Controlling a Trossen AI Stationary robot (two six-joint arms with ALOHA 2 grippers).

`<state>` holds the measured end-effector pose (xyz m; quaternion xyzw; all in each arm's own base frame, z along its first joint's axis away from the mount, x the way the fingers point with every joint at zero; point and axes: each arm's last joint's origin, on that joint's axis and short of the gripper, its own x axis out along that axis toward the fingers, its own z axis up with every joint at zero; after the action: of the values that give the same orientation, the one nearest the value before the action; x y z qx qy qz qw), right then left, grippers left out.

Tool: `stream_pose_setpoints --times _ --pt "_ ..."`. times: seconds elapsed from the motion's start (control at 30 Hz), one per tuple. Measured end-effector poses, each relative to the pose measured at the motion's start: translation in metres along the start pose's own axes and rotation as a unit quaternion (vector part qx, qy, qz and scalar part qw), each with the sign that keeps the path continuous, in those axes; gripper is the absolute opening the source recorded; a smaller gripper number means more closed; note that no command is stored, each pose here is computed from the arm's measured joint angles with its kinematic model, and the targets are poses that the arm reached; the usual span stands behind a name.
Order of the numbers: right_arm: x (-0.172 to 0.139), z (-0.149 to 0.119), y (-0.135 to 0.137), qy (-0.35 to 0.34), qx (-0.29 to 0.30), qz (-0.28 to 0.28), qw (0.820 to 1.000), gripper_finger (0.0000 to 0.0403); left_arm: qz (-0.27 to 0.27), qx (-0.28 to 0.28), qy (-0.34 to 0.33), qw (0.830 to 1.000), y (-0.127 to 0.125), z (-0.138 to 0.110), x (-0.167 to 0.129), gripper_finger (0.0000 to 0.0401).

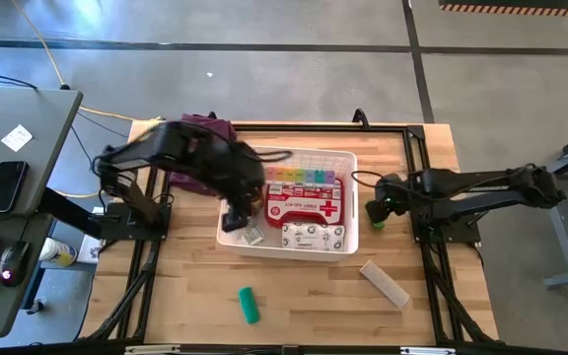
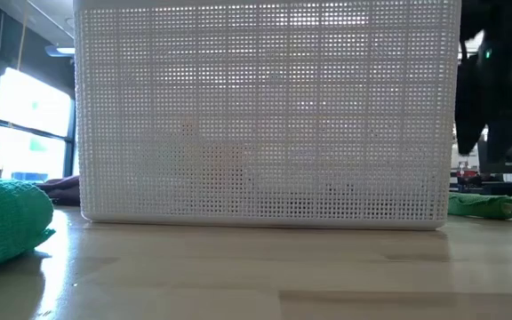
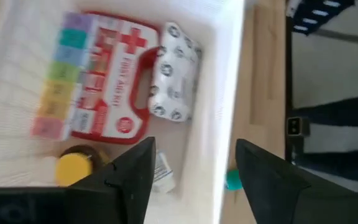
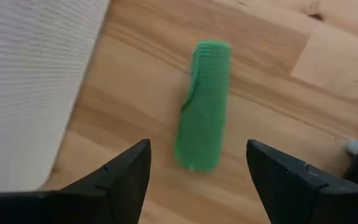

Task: Pick & place medical supplies in basket/bin
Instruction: Put the light green bandage into the white bin

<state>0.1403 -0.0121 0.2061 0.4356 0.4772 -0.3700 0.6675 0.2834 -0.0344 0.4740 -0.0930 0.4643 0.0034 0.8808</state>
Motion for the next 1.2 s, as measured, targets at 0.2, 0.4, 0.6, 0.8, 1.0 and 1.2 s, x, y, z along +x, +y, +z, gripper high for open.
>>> stream_pose_setpoints --times 0.2,0.4,0.6,0.8,1.0,1.2 --pt "0.032 -0.001 -0.003 -0.008 0.013 0.025 1.0 0.0254 0.05 -0.004 -0.064 0.997 0.007 -0.012 -0.037 0.0226" --pt "0.052 -0.004 -0.01 -0.001 0.018 -0.031 0.999 0.0254 0.042 -0.033 -0.112 0.992 0.009 -0.019 -0.06 0.021" --pt "0.067 -0.003 -0.007 -0.001 0.001 -0.046 0.999 0.0251 0.04 -0.051 -0.122 0.99 0.01 -0.022 -0.066 0.0202" --pt "0.067 -0.005 -0.006 0.019 -0.015 -0.038 0.999 0.0187 0.039 -0.059 -0.122 0.99 0.011 -0.024 -0.069 0.0197" --pt "0.053 -0.007 -0.007 0.031 -0.022 0.016 0.999 0.0079 0.04 -0.065 -0.134 0.988 0.012 -0.027 -0.076 0.0195" --pt "0.021 -0.011 -0.008 0.059 -0.003 0.136 0.989 0.0032 0.048 -0.088 -0.143 0.985 0.013 -0.028 -0.078 0.0186"
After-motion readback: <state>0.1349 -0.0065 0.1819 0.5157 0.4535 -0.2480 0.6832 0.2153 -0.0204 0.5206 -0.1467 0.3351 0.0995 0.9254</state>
